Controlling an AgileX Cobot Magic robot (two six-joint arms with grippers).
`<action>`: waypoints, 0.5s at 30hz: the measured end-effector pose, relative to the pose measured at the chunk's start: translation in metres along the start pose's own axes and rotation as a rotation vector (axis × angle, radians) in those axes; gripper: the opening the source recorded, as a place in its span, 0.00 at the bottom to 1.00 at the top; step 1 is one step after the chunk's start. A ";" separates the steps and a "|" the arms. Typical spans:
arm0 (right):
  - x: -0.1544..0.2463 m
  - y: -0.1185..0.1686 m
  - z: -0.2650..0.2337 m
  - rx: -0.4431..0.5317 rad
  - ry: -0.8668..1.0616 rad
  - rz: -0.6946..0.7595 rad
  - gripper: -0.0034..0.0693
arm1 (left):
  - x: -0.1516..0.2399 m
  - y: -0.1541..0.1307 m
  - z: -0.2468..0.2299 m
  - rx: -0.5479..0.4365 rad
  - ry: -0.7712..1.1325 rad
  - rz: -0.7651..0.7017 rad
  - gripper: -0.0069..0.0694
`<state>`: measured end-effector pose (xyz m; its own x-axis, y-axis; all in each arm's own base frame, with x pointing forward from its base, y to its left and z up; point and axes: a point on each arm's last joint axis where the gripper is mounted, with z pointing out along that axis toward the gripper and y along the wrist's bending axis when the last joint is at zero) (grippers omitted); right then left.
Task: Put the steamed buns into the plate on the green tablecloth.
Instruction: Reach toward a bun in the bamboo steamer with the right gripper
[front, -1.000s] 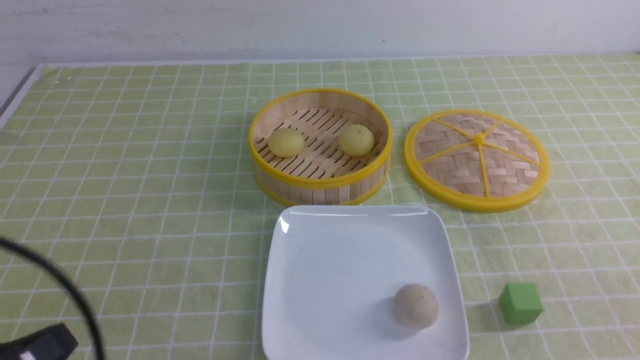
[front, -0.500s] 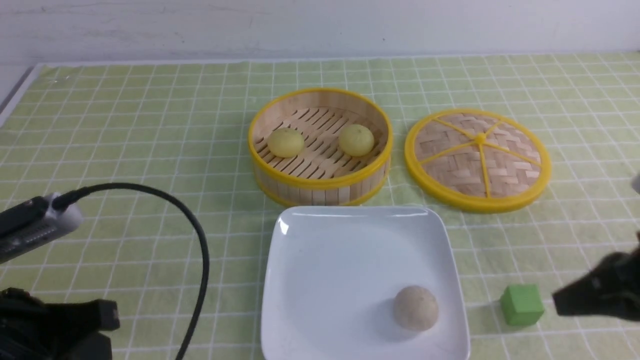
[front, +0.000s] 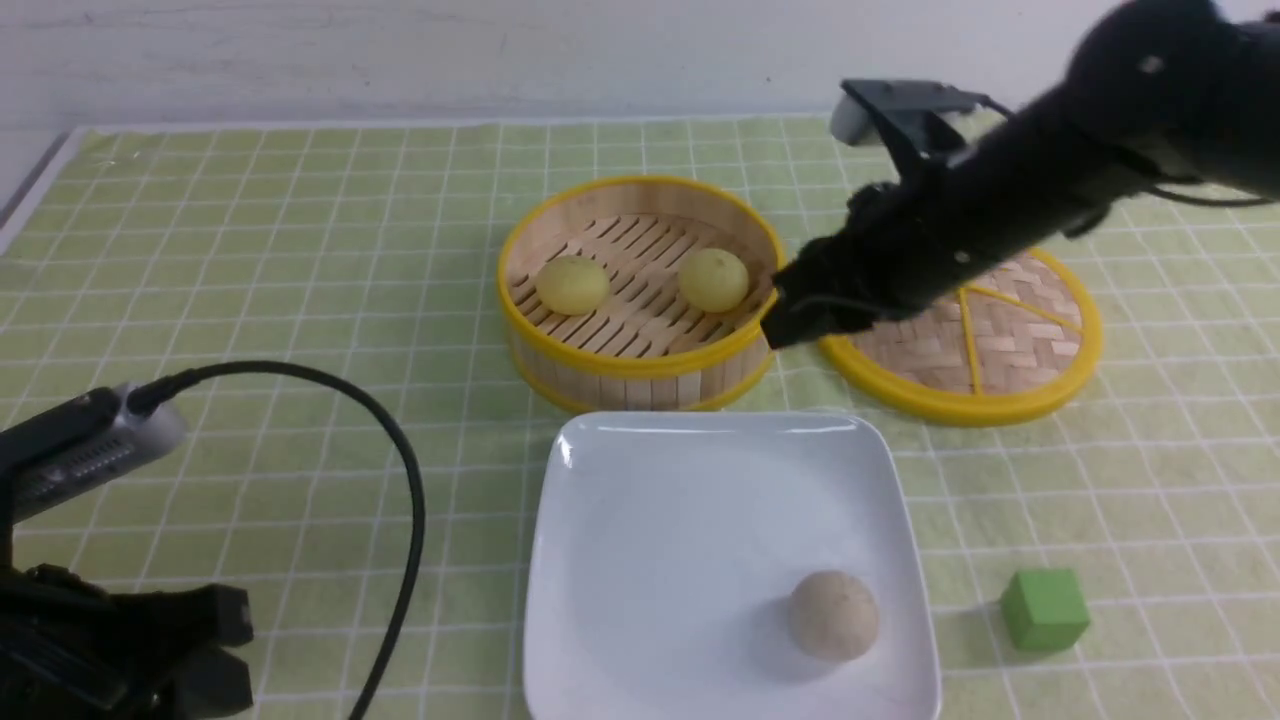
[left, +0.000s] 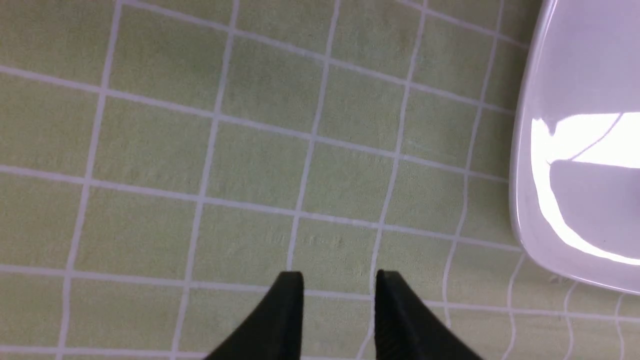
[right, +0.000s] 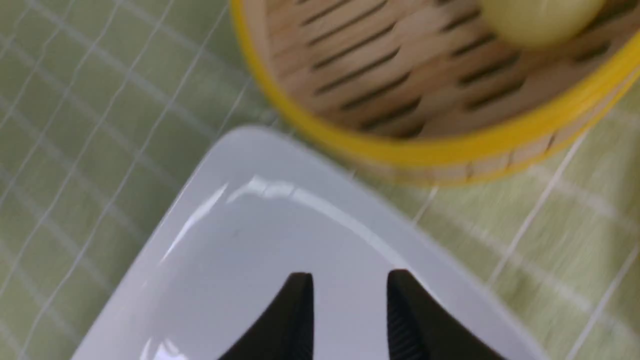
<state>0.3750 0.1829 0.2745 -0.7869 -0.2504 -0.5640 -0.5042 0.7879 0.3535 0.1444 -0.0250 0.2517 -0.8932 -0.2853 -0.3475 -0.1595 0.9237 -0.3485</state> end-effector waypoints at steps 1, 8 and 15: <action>-0.014 -0.005 0.011 0.014 -0.018 -0.003 0.43 | 0.000 0.000 0.000 0.000 0.000 0.000 0.48; -0.056 -0.024 0.050 0.053 -0.126 -0.040 0.59 | 0.000 0.000 0.000 0.000 0.001 0.000 0.53; -0.047 -0.054 0.103 0.115 -0.167 0.002 0.57 | 0.000 0.000 0.000 0.000 0.001 0.000 0.53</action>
<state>0.4764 0.2101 0.2047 -0.7132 -0.1591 -0.6826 -0.4510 0.8496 0.2733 0.1444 -0.0250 0.2517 -0.8936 -0.2851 -0.3466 -0.1595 0.9237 -0.3484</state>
